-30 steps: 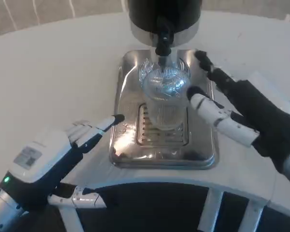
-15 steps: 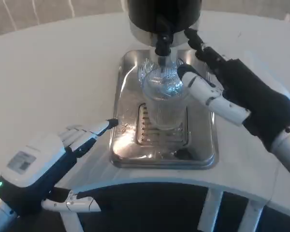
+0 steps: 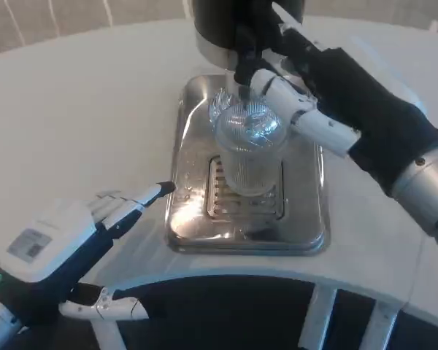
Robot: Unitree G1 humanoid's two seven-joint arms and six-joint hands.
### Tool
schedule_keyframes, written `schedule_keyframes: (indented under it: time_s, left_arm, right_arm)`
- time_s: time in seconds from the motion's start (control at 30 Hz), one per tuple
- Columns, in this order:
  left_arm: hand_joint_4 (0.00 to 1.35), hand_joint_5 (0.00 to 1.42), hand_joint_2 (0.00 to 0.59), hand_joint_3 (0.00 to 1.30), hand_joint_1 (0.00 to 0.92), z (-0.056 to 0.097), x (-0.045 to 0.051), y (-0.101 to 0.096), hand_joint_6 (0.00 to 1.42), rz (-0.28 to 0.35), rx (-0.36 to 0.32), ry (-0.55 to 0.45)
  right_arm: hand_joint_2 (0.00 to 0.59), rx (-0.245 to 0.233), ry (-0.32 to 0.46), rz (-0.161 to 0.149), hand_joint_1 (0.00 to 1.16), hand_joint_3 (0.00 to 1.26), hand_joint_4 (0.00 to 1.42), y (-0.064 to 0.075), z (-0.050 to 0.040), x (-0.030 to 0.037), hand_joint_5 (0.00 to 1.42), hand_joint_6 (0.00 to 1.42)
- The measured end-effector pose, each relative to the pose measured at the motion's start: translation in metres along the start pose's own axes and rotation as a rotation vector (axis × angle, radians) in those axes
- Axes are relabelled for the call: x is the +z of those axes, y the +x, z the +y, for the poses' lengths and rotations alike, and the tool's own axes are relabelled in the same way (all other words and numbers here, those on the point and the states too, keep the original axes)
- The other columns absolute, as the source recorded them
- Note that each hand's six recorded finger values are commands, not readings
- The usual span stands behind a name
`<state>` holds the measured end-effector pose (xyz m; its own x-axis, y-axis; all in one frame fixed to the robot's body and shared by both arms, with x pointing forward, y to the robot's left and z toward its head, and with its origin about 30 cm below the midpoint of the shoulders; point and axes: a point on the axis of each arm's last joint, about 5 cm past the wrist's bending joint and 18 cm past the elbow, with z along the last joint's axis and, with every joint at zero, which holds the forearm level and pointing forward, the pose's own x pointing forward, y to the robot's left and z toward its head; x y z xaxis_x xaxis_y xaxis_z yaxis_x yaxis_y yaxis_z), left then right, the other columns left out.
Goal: Grasp the cup under the faucet to collect the drink, then remove the cup.
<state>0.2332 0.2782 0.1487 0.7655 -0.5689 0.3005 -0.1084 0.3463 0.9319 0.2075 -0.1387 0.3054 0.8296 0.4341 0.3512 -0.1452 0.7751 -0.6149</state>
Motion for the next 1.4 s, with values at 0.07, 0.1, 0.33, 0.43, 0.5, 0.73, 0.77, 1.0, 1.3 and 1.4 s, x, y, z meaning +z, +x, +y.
schedule_keyframes:
  time_s: [0.07, 0.1, 0.33, 0.43, 0.5, 0.73, 0.77, 1.0, 1.3, 1.4]
  left_arm:
    - [0.08, 0.17, 0.075, 0.09, 0.066, 0.0, -0.0003, 0.0, 0.2, 0.005, -0.001, 0.001]
    - [0.08, 0.17, 0.075, 0.09, 0.066, 0.0, -0.0003, -0.001, 0.2, 0.006, -0.002, 0.001]
    - [0.08, 0.17, 0.075, 0.1, 0.065, 0.0, 0.0002, -0.001, 0.2, 0.006, -0.006, 0.002]
    - [0.08, 0.17, 0.075, 0.1, 0.065, 0.001, 0.0006, 0.0, 0.2, 0.003, -0.002, 0.003]
    - [0.08, 0.17, 0.075, 0.11, 0.065, 0.002, 0.0007, 0.0, 0.2, 0.003, -0.003, 0.002]
    - [0.08, 0.17, 0.075, 0.11, 0.064, 0.002, 0.0008, 0.0, 0.2, 0.005, -0.003, 0.0]
    - [0.08, 0.17, 0.075, 0.11, 0.064, 0.002, 0.0008, 0.0, 0.2, 0.005, -0.004, 0.0]
    - [0.08, 0.16, 0.075, 0.11, 0.064, 0.0, 0.0017, -0.003, 0.2, 0.014, -0.009, -0.011]
    - [0.08, 0.16, 0.075, 0.11, 0.064, 0.004, 0.0013, -0.007, 0.2, 0.033, 0.008, -0.008]
    - [0.08, 0.15, 0.075, 0.11, 0.063, 0.004, 0.0018, -0.008, 0.2, 0.035, 0.004, -0.008]
  right_arm:
    - [0.504, 0.008, 0.006, -0.004, 0.19, 0.0, 0.0, 0.001, 0.001, 0.001, 0.0, 0.0]
    - [0.504, 0.013, 0.009, -0.006, 0.19, 0.0, 0.0, 0.001, 0.0015, 0.0014, 0.0, 0.0]
    - [0.505, 0.03, 0.032, -0.006, 0.19, 0.0, 0.0, 0.005, 0.0043, 0.0022, 0.0, 0.0]
    - [0.505, 0.045, 0.035, -0.003, 0.18, 0.0, 0.0, 0.005, 0.0052, 0.002, 0.0, 0.0]
    - [0.505, 0.056, 0.025, -0.001, 0.18, 0.0, 0.0, 0.005, 0.0051, 0.0021, 0.0, 0.0]
    - [0.503, 0.083, 0.004, 0.006, 0.18, 0.0, 0.0, 0.006, 0.0066, 0.0027, 0.0, 0.0]
    - [0.503, 0.087, -0.004, 0.006, 0.18, 0.0, 0.0, 0.006, 0.0065, 0.0032, 0.0, 0.0]
    - [0.498, 0.119, -0.06, 0.001, 0.16, 0.0, 0.0, 0.008, 0.0073, 0.0063, 0.0, 0.0]
    - [0.492, 0.142, -0.149, -0.015, 0.12, 0.0, 0.0, 0.009, 0.0102, 0.0096, 0.0, 0.0]
    - [0.495, 0.149, -0.192, -0.023, 0.11, 0.0, 0.0, 0.009, 0.0109, 0.0103, 0.0, 0.0]
